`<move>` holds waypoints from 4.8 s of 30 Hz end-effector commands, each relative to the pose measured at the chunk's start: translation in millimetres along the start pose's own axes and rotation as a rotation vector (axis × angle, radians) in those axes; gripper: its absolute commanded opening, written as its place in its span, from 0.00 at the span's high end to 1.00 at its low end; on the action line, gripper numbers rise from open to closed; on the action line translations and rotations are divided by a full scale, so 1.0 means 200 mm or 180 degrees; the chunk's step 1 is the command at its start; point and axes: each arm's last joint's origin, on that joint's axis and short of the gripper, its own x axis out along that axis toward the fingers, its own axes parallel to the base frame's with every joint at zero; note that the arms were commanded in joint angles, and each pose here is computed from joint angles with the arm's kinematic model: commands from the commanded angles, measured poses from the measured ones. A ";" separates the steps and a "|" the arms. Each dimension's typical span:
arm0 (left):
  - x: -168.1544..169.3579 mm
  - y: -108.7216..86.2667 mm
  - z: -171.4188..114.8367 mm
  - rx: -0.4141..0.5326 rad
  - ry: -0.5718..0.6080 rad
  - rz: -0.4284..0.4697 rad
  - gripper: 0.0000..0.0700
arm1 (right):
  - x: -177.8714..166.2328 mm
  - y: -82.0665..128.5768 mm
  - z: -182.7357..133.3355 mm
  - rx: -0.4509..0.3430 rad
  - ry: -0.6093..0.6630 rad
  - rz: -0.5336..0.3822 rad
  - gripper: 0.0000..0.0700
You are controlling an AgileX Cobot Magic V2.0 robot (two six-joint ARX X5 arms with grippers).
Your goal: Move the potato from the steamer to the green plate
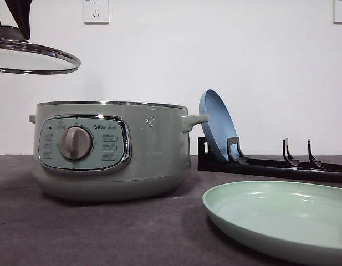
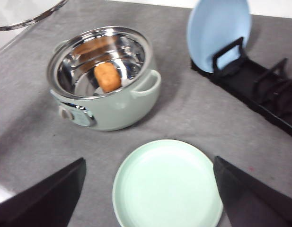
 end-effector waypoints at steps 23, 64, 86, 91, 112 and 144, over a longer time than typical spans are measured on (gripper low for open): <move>-0.10 0.00 0.03 0.0010 -0.0276 0.0015 1.00 | 0.77 -0.02 0.32 -0.0078 0.0645 0.0807 0.26; -0.10 0.00 0.04 -0.0001 -0.0303 0.0015 1.00 | 2.20 0.26 0.35 -0.1343 0.1733 0.1273 0.26; -0.10 0.00 0.04 0.0000 -0.0295 0.0013 1.00 | 2.24 0.26 0.34 -0.1237 0.1758 0.1218 0.75; -0.10 0.00 0.04 0.0000 -0.0299 0.0013 1.00 | 2.05 0.23 0.55 -0.1173 0.1699 0.1152 0.75; -0.10 0.00 0.04 0.0000 -0.0310 0.0014 1.00 | 0.80 0.03 0.77 -0.1048 0.1340 0.0443 0.75; -0.09 -0.04 0.04 0.0054 -0.0288 -0.0037 1.00 | 1.08 -0.26 -0.48 0.0251 0.1452 0.0145 0.75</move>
